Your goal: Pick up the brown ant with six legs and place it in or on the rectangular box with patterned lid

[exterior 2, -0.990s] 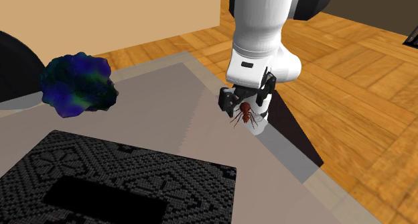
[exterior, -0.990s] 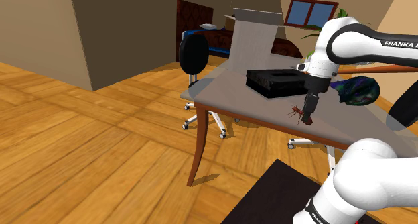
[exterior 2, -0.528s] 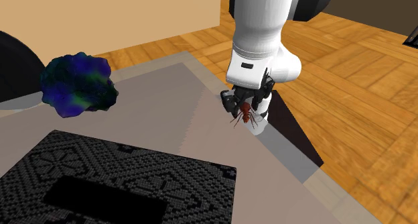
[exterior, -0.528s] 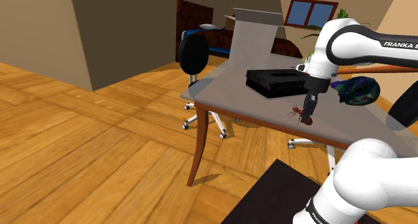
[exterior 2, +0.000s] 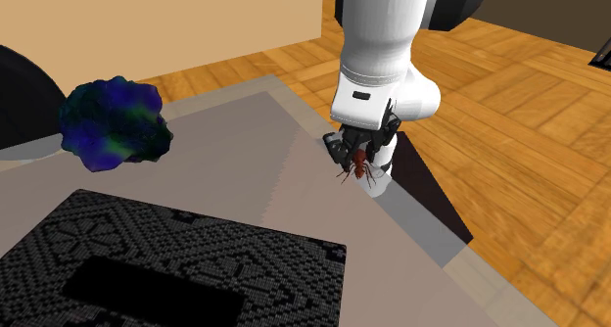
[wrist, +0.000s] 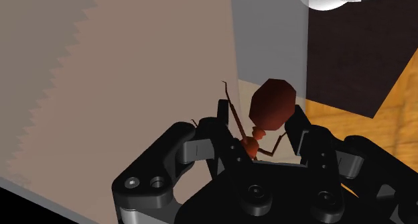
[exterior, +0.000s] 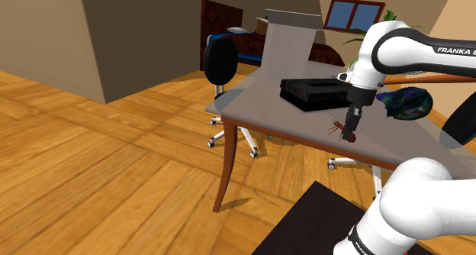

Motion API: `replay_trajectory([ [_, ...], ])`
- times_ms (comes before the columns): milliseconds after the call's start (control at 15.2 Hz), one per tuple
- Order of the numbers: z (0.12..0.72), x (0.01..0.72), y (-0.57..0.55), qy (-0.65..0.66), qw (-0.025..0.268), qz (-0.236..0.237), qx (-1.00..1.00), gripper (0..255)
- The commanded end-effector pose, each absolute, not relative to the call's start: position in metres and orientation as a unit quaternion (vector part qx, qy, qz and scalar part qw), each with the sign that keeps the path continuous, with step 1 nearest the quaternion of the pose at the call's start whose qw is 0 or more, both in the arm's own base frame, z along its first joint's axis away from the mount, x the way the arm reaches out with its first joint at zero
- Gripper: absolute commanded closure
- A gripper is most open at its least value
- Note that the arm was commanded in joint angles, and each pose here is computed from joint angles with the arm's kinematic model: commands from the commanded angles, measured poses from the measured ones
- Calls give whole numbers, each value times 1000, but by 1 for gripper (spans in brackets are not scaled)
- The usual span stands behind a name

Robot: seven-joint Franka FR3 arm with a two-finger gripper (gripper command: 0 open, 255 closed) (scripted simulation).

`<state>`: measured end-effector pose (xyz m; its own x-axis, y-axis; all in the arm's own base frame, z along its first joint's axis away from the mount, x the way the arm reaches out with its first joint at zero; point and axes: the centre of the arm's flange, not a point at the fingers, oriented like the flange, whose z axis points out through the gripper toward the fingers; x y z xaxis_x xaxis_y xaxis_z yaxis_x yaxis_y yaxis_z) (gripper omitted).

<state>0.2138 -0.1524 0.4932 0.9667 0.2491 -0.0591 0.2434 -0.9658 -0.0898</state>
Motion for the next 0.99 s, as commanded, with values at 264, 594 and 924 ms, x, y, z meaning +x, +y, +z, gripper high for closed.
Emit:
replay_trajectory([
  [264,514,214,-152,-124,41,36,-991,255],
  [594,540,214,-152,-124,41,36,-991,255],
  [924,567,214,-152,-124,41,36,-991,255],
])
